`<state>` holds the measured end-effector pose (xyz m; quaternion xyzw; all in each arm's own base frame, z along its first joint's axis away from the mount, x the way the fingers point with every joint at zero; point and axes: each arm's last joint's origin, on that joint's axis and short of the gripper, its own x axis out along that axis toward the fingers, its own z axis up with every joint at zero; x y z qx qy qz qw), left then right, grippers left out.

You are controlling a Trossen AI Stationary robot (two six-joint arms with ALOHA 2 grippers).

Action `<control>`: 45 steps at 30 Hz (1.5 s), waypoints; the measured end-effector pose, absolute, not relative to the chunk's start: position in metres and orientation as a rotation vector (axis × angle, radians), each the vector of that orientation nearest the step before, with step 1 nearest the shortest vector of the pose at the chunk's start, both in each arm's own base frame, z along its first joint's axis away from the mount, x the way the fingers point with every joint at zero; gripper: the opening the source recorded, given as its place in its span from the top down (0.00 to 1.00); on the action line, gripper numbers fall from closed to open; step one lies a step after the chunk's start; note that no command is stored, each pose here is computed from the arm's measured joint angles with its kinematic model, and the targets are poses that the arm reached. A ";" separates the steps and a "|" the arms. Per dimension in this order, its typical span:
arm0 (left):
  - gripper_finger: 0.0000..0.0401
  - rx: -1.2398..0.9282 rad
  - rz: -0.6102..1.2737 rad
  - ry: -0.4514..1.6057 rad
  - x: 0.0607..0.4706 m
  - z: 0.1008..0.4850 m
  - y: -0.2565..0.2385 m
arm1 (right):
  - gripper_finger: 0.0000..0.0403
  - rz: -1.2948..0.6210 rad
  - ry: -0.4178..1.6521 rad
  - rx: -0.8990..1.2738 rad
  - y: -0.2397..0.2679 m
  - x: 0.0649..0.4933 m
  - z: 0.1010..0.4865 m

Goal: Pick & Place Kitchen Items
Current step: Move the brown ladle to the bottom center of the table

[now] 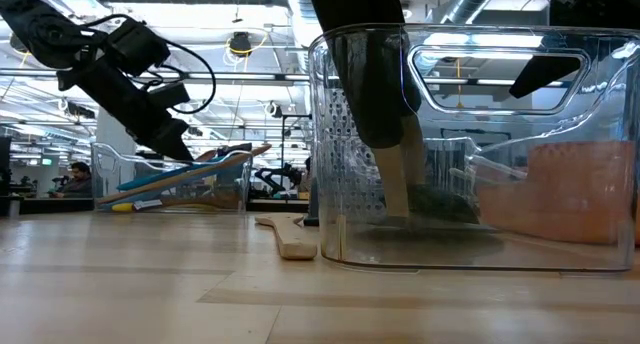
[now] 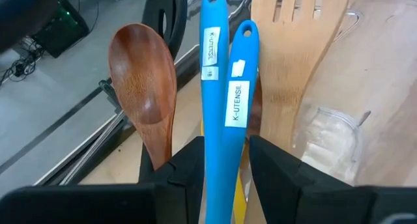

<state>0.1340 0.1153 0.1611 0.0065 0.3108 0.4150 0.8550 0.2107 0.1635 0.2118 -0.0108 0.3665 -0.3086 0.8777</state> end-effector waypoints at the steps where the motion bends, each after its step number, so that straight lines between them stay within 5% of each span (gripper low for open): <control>1: 0.73 0.014 0.870 0.653 0.134 0.161 0.115 | 1.00 -0.644 0.764 -0.023 0.164 0.211 0.212; 16: 0.73 0.071 0.728 0.606 0.149 0.167 0.092 | 1.00 -0.645 0.765 -0.023 0.163 0.211 0.212; 32: 0.73 -0.007 0.685 0.207 0.128 0.215 0.065 | 1.00 -0.643 0.764 -0.021 0.164 0.211 0.212; 40: 0.79 -0.325 0.089 0.070 0.128 0.229 0.030 | 1.00 -0.643 0.763 -0.020 0.164 0.211 0.212; 45: 0.88 -0.388 -0.076 0.118 0.134 0.227 0.010 | 1.00 -0.646 0.750 -0.011 0.163 0.212 0.212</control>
